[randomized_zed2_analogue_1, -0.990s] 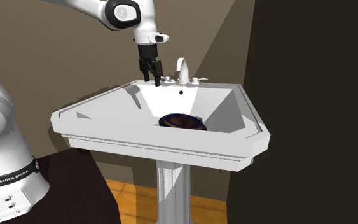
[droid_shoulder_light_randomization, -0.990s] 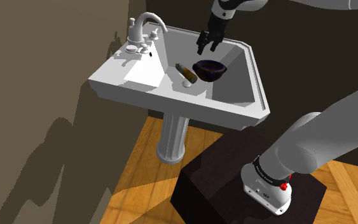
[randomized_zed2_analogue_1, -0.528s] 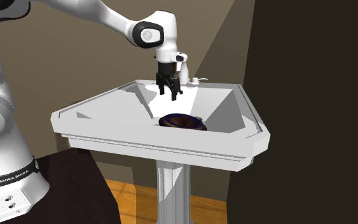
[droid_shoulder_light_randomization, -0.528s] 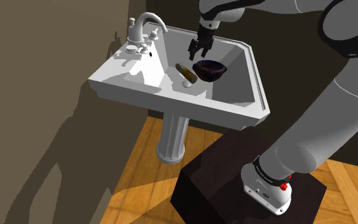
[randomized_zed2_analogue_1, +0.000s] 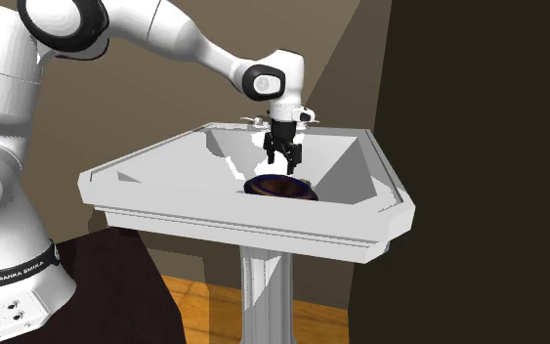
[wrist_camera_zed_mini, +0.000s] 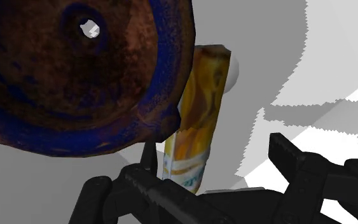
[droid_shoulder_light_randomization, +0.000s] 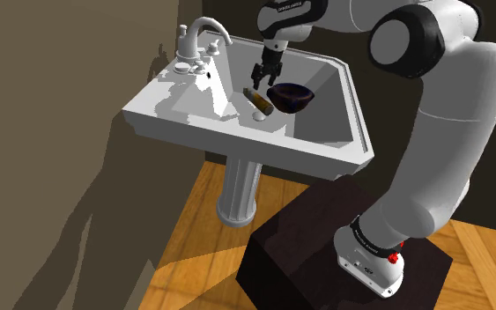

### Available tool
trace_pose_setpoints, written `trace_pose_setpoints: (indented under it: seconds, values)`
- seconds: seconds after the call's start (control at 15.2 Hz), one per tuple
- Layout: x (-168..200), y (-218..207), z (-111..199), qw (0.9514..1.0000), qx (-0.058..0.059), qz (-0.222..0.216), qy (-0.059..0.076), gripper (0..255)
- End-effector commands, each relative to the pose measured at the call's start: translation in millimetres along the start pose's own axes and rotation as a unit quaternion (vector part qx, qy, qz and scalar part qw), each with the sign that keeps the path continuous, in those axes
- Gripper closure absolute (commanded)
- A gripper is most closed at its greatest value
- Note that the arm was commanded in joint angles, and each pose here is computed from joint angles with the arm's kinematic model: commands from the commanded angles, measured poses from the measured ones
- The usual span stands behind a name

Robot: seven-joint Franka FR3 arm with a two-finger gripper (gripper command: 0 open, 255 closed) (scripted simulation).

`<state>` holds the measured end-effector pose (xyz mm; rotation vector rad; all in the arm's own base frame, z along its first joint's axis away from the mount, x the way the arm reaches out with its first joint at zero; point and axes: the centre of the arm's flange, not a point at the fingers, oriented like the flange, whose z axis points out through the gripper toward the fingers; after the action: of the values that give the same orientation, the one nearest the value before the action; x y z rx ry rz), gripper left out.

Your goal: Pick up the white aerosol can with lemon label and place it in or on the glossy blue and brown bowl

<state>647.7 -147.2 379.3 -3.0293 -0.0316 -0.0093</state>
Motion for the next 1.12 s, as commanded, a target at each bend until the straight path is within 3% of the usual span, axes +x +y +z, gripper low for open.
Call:
trace_pose_setpoints:
  seconds: [0.0, 0.13, 0.59, 1.06]
  values:
    - [18.6, 10.2, 21.9, 1.0000, 0.004, -0.002, -0.008, 0]
    - [34.5, 18.7, 39.3, 0.9999, 0.008, -0.003, -0.014, 0]
    - [33.5, 18.1, 76.2, 0.9999, 0.008, -0.003, -0.014, 0]
    - [33.4, 18.1, 79.2, 0.9999, 0.008, -0.003, -0.014, 0]
